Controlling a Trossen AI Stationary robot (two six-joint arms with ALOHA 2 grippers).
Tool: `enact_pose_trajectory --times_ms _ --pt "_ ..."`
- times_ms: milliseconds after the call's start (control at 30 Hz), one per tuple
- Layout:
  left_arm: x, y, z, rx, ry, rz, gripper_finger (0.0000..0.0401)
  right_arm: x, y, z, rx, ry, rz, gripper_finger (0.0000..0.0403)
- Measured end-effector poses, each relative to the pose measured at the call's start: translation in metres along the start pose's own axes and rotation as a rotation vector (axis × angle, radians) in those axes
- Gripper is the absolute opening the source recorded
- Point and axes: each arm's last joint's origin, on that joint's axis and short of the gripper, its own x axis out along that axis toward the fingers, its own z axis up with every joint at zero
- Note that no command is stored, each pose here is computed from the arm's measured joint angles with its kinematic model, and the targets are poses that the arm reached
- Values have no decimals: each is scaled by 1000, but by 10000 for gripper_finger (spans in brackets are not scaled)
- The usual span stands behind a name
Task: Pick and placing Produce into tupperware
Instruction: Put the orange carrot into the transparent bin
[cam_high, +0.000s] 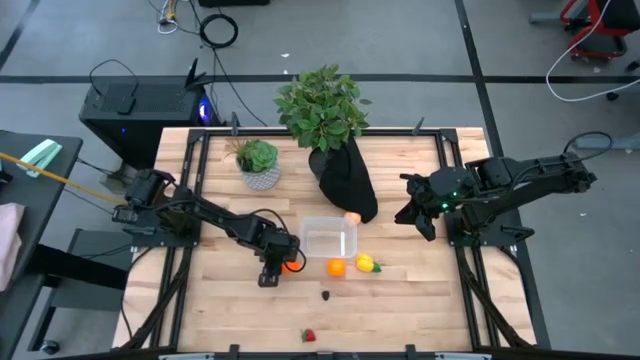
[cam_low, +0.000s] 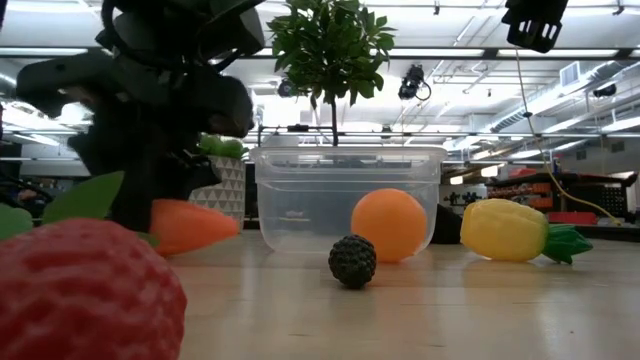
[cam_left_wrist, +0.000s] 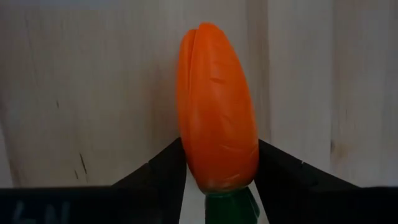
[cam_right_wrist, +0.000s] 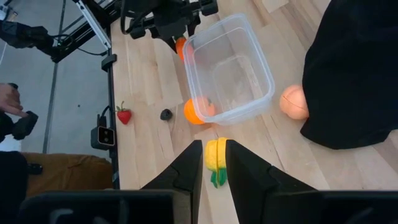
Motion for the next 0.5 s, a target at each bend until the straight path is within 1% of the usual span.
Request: enact_pose_trajectory --times_ms 133,233,500 --pt "-7 -4 12 12 -38 -20 160 0 0 0 0 0 0 78" --pt "-12 -7 18 15 -39 -41 162 0 0 0 0 0 0 78" --pt "-32 -17 28 80 48 -126 168 0 0 0 0 0 0 78"
